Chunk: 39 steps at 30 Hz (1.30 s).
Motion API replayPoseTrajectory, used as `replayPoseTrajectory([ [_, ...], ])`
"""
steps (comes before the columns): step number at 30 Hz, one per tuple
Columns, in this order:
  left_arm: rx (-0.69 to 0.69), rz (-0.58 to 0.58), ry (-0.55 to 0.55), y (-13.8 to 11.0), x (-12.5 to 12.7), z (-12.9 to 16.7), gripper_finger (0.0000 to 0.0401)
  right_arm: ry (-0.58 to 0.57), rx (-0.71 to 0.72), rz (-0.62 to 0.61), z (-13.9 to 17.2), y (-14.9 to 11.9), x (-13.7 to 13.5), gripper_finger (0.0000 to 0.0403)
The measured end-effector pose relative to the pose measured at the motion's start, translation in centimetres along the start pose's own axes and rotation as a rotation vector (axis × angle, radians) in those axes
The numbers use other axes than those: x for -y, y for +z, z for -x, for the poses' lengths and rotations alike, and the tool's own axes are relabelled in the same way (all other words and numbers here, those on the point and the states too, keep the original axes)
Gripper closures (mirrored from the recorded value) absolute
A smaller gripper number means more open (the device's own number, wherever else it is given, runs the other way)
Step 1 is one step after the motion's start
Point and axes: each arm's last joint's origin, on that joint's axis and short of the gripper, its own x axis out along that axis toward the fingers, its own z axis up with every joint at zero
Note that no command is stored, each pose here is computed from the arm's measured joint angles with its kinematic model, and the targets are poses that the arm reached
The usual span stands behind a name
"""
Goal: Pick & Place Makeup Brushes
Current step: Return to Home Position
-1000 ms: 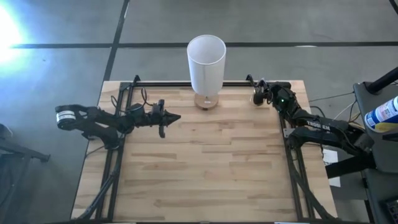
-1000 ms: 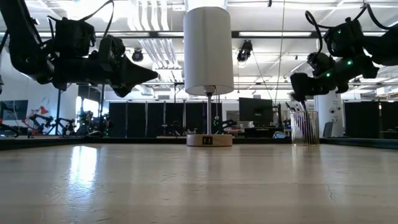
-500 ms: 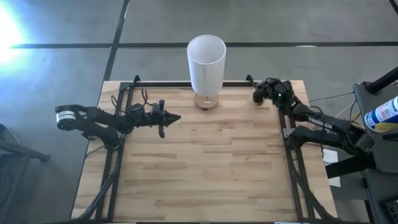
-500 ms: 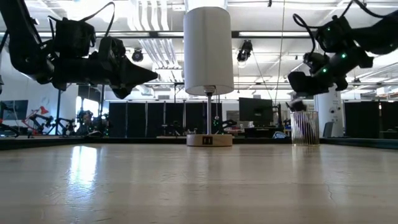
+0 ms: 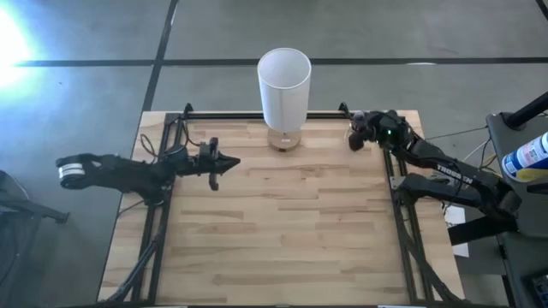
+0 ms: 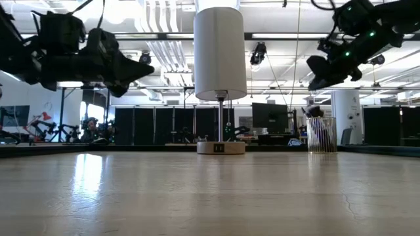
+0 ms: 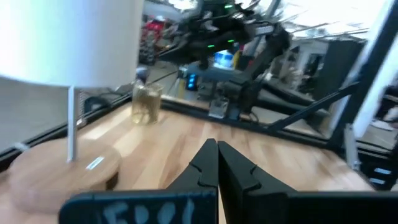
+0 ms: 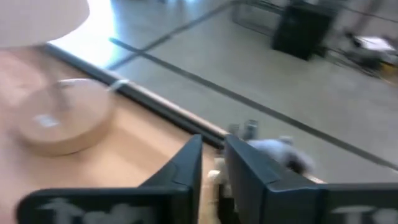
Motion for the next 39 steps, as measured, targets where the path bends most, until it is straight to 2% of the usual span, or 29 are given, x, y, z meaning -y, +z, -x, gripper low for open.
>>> replayPoseTrajectory([
  [5,-0.061,0.004,0.094,-0.1,0.0,0.9,0.0401,0.175,0.047,0.047,1.1,-1.0,-2.6,0.0387],
  [13,-0.108,-0.03,0.165,0.1,0.2,2.1,0.0401,0.485,0.223,0.112,3.1,-2.7,-6.7,0.0394],
  [19,-0.076,-0.043,0.167,0.0,0.5,3.1,0.0401,0.638,0.24,0.138,4.1,-4.5,-7.4,0.0394],
  [26,-0.062,-0.045,0.165,-0.3,0.7,3.9,0.0401,0.788,0.289,0.145,5.1,-5.7,-6.5,0.0394],
  [34,-0.064,-0.047,0.165,-0.1,0.9,4.4,0.0401,0.834,0.339,0.115,6.5,-6.8,-4.7,0.0394],
  [39,-0.08,-0.042,0.168,-0.2,1.0,4.9,0.0401,0.772,0.378,0.088,6.8,-8.0,-3.5,0.0394],
])
